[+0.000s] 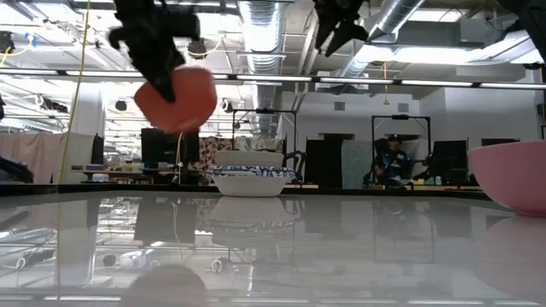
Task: Nest bowls inside each other
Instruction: Stack the orange bowl on the top of the white bowl
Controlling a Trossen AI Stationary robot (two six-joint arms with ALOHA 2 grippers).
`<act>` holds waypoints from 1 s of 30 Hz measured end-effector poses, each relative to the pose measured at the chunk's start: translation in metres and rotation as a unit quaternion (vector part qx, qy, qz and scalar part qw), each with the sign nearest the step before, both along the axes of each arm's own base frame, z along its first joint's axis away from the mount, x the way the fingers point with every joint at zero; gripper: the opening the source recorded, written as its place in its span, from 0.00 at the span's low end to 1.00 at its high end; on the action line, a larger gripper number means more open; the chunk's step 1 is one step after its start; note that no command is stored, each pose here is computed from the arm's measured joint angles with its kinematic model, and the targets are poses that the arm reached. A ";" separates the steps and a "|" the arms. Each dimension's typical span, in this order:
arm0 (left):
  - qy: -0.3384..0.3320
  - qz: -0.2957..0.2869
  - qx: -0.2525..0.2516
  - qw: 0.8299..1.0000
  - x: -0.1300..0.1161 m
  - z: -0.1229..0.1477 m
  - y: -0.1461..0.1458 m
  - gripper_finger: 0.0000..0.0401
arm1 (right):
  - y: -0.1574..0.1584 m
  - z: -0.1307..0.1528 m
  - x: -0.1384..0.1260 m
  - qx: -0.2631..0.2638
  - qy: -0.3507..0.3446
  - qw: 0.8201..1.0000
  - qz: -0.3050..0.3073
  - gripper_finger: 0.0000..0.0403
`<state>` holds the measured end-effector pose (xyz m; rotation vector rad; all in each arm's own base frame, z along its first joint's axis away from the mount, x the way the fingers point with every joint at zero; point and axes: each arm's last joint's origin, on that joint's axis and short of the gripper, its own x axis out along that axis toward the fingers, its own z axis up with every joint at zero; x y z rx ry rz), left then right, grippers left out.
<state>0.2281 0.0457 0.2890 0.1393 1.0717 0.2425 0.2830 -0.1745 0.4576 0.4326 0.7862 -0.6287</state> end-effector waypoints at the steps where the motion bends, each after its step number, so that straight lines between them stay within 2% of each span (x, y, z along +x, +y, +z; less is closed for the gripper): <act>1: -0.002 -0.024 0.006 1.000 0.000 0.003 -0.006 0.00 | 0.001 0.001 0.002 -0.002 -0.008 1.000 0.002 0.50; 6: 0.021 -0.127 0.064 0.990 0.005 0.007 -0.033 0.00 | 0.018 0.004 0.016 -0.011 -0.031 0.997 0.064 0.50; 8: 0.041 -0.152 0.098 0.983 0.008 0.003 -0.041 0.00 | 0.027 0.005 0.021 -0.011 -0.036 0.996 0.078 0.50; 12: 0.086 -0.165 0.147 0.971 0.020 -0.011 -0.048 0.00 | 0.042 -0.007 0.043 0.005 -0.030 0.995 0.091 0.50; 17: 0.144 -0.176 0.189 0.955 0.034 -0.033 -0.055 0.00 | 0.063 -0.038 0.083 0.019 0.009 0.992 0.127 0.50; 23: 0.188 -0.221 0.257 0.922 0.041 -0.044 -0.069 0.00 | 0.084 -0.070 0.117 0.033 0.047 0.985 0.162 0.50; 30: 0.190 -0.245 0.264 0.913 0.041 -0.044 -0.075 0.00 | 0.097 -0.086 0.139 0.039 0.035 0.985 0.164 0.50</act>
